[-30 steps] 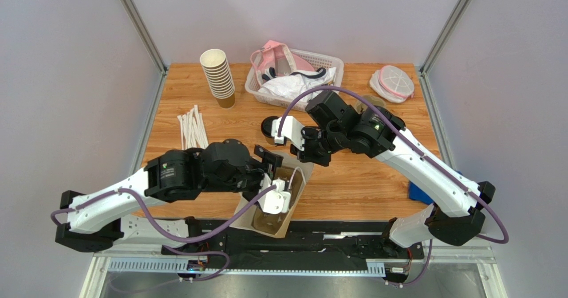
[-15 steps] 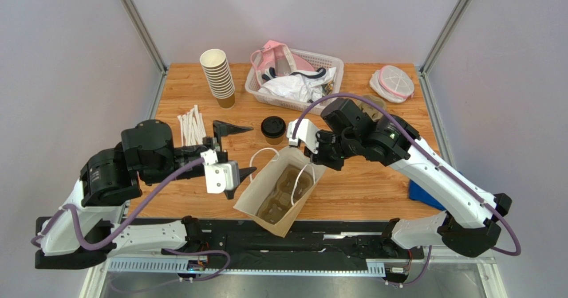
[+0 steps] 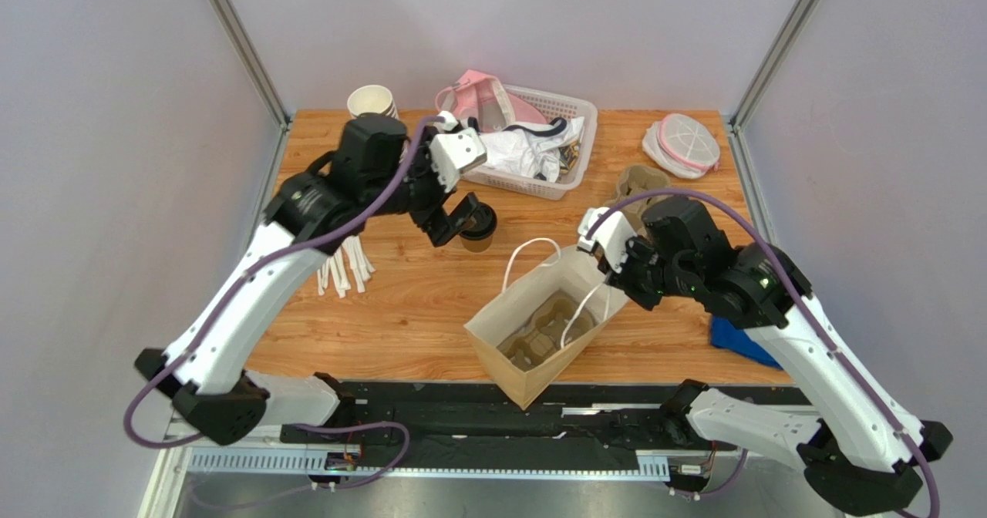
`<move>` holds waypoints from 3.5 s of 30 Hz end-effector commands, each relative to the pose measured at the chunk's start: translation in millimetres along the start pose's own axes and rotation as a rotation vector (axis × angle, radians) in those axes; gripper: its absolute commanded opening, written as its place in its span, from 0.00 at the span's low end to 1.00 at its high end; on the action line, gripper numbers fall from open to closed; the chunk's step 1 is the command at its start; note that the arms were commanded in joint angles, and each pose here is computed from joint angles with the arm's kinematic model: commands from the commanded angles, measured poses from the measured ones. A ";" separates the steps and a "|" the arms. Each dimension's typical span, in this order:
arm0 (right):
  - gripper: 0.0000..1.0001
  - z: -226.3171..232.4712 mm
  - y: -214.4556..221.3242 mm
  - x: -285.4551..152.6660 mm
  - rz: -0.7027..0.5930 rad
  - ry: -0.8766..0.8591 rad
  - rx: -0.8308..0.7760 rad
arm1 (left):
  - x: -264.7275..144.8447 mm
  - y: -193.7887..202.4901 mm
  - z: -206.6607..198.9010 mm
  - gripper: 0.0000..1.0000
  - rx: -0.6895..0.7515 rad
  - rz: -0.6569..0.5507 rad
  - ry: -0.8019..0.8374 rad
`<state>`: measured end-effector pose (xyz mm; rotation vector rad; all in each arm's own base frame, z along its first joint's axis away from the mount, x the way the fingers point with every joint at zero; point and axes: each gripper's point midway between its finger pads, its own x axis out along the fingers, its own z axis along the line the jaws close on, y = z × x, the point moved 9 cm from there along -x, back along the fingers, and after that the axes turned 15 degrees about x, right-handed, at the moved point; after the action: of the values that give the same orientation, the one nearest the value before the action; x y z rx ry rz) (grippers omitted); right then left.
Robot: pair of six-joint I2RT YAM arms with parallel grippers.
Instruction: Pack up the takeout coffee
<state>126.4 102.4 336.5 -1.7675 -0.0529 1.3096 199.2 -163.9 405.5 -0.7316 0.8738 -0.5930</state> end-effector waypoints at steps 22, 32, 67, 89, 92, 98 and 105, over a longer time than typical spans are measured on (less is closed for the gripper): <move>0.00 -21.7 28.1 1.9 0.051 0.197 0.113 | 180.8 105.4 29.8 0.93 -0.256 0.360 -0.003; 0.00 -22.0 24.9 6.0 0.063 0.185 0.113 | 203.3 122.8 33.2 0.95 -0.219 0.426 0.013; 0.00 -22.7 19.9 7.7 0.057 0.179 0.116 | 217.6 151.7 23.0 0.93 -0.226 0.491 0.111; 0.00 -23.5 17.3 6.9 0.058 0.179 0.106 | 217.6 160.4 19.2 0.86 -0.253 0.469 0.104; 0.00 -23.8 17.1 6.5 0.057 0.182 0.108 | 218.9 164.7 17.6 0.84 -0.247 0.479 0.100; 0.00 -22.8 16.0 5.8 0.050 0.176 0.114 | 217.6 169.7 11.8 0.69 -0.246 0.491 0.127; 0.02 -22.6 9.3 4.3 0.042 0.163 0.118 | 199.4 161.4 10.1 0.47 -0.233 0.496 0.146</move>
<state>141.2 83.0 321.1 -1.8002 0.1540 1.1727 352.2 -218.5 186.7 -0.6920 1.1814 -0.1204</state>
